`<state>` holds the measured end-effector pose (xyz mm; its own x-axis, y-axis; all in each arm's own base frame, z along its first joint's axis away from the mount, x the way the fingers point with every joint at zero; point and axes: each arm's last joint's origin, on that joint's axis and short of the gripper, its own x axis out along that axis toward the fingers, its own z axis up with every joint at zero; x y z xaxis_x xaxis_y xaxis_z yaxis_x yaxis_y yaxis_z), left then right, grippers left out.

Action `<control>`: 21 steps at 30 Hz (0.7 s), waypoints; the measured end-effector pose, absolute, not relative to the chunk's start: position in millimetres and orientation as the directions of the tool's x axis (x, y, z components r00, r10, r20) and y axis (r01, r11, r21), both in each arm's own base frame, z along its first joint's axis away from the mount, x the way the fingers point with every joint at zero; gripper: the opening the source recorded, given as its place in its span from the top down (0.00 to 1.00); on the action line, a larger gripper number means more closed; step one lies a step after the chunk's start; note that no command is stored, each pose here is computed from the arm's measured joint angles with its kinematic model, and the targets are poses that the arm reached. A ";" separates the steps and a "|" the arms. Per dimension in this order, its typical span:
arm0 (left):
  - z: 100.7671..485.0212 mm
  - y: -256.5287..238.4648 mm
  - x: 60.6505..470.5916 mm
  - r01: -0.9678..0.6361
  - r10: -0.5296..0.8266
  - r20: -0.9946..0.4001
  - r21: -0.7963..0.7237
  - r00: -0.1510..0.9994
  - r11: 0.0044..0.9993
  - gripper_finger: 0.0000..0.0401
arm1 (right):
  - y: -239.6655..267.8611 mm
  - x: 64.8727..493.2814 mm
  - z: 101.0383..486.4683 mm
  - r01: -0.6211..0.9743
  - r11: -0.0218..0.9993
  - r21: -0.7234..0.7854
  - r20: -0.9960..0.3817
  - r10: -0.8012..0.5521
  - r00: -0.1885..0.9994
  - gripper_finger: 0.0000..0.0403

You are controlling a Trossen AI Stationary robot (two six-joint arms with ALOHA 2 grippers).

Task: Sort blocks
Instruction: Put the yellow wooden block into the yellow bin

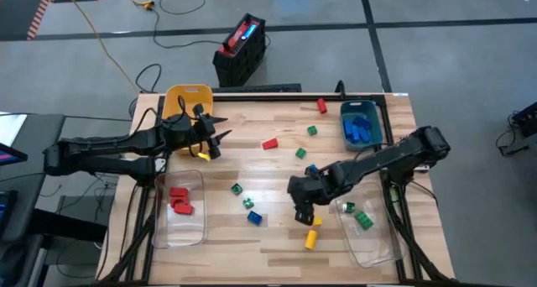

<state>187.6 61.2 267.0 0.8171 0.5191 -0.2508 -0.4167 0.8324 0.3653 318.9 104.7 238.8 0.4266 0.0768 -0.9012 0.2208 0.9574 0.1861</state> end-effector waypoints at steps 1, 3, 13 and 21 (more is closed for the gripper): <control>267.0 61.2 187.6 -0.417 0.519 -0.251 0.365 0.817 0.833 0.54 | 106.4 320.9 231.3 0.193 0.962 0.191 -0.915 0.103 0.391 0.34; 266.9 61.2 187.6 -0.419 0.519 -0.252 0.359 0.817 0.834 0.54 | 110.3 325.7 218.4 0.148 0.965 0.216 -0.929 0.157 0.334 0.32; 263.5 61.0 186.8 -0.411 0.516 -0.286 0.354 0.807 0.840 0.54 | 146.8 336.2 194.7 -0.054 0.996 0.070 -0.997 0.071 0.018 0.30; 262.3 60.9 186.4 -0.411 0.515 -0.300 0.347 0.803 0.843 0.54 | 152.7 334.3 186.6 -0.076 0.997 0.024 -0.995 0.017 -0.097 0.30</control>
